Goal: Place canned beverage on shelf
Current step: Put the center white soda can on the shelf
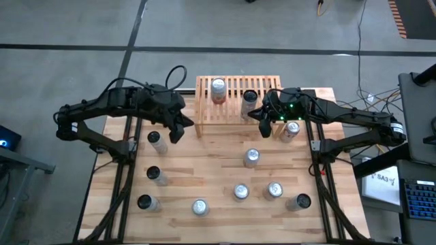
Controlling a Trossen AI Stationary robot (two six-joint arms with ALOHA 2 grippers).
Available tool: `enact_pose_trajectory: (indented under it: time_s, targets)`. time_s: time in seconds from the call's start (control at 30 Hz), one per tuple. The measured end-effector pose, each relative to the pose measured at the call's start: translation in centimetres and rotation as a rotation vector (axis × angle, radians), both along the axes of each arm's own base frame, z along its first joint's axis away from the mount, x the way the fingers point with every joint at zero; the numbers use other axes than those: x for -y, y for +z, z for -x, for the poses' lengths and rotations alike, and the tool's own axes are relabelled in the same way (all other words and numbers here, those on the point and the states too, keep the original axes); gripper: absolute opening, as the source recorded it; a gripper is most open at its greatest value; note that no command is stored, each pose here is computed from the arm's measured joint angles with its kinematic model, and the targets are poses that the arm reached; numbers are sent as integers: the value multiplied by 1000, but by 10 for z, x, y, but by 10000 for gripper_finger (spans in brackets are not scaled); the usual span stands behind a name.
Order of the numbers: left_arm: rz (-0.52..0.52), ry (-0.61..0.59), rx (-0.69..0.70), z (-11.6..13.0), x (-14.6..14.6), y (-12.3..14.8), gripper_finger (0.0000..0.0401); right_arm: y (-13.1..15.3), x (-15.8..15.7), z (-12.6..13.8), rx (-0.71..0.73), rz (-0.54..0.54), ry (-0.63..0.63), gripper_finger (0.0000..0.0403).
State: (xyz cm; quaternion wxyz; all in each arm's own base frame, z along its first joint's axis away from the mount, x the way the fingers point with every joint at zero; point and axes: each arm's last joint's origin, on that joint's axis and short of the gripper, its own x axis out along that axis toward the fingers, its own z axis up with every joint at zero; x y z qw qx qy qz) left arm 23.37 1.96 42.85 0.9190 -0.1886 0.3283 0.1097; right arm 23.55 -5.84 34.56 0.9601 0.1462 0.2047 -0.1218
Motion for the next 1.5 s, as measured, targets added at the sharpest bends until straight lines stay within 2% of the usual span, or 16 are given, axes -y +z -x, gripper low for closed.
enact_pose_trajectory:
  time_s: [0.27,0.73,1.3,1.5]
  targets:
    - [-33,37,12,-1,-1,1,0,0,0,0,0,0,0,9]
    - [-154,18,242,-14,-4,21,0,0,0,0,4,-17,-6,9]
    - [-226,20,253,-22,-6,20,0,1,2,0,-10,75,-24,9]
    - [-225,19,242,-29,-6,16,0,1,2,0,-4,47,-36,9]
